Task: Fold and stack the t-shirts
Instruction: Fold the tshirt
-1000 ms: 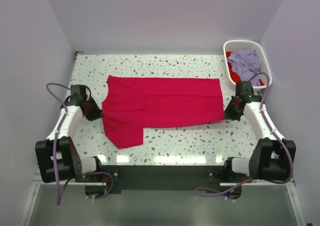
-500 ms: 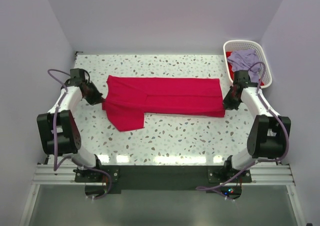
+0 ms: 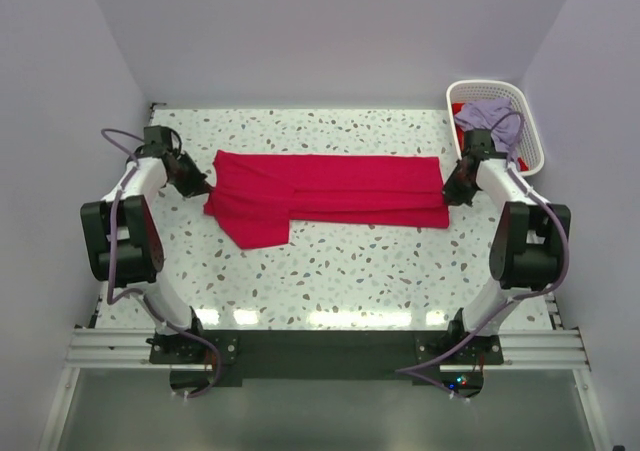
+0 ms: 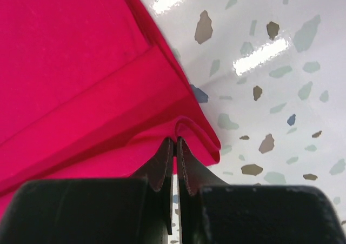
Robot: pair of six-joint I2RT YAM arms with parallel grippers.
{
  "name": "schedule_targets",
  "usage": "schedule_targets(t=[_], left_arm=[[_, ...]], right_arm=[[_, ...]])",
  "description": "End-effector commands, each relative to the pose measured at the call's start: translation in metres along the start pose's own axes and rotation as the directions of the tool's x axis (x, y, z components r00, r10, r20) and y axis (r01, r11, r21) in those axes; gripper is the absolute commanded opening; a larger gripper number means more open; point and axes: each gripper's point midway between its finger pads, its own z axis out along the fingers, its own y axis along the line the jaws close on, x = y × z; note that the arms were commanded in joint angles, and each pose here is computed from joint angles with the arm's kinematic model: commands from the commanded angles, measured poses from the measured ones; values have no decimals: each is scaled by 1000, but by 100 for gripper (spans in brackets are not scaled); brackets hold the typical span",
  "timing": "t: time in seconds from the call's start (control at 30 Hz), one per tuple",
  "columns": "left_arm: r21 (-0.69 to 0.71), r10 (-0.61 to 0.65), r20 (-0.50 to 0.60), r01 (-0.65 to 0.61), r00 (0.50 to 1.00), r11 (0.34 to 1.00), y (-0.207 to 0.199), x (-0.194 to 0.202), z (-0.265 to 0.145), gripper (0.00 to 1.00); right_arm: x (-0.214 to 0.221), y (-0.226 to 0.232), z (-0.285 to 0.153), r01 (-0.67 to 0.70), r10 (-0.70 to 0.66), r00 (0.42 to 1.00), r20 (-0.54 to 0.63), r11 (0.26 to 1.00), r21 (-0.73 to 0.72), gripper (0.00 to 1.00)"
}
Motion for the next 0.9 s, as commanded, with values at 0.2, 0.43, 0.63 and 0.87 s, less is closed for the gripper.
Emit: schedule_targets(t=[0.2, 0.43, 0.63, 0.87], left_arm=[[46, 18, 55, -21, 998, 999, -12, -29, 11, 0], [62, 17, 78, -22, 997, 998, -16, -35, 13, 0], [42, 19, 62, -22, 998, 999, -8, -30, 24, 4], [30, 35, 82, -37, 996, 999, -4, -27, 19, 27]], right_arm=[[-31, 15, 14, -12, 16, 996, 88, 999, -45, 0], [-41, 22, 15, -7, 15, 993, 118, 998, -66, 0], [-40, 23, 28, 2, 5, 994, 106, 998, -63, 0], [-37, 26, 28, 21, -13, 994, 105, 997, -78, 25]])
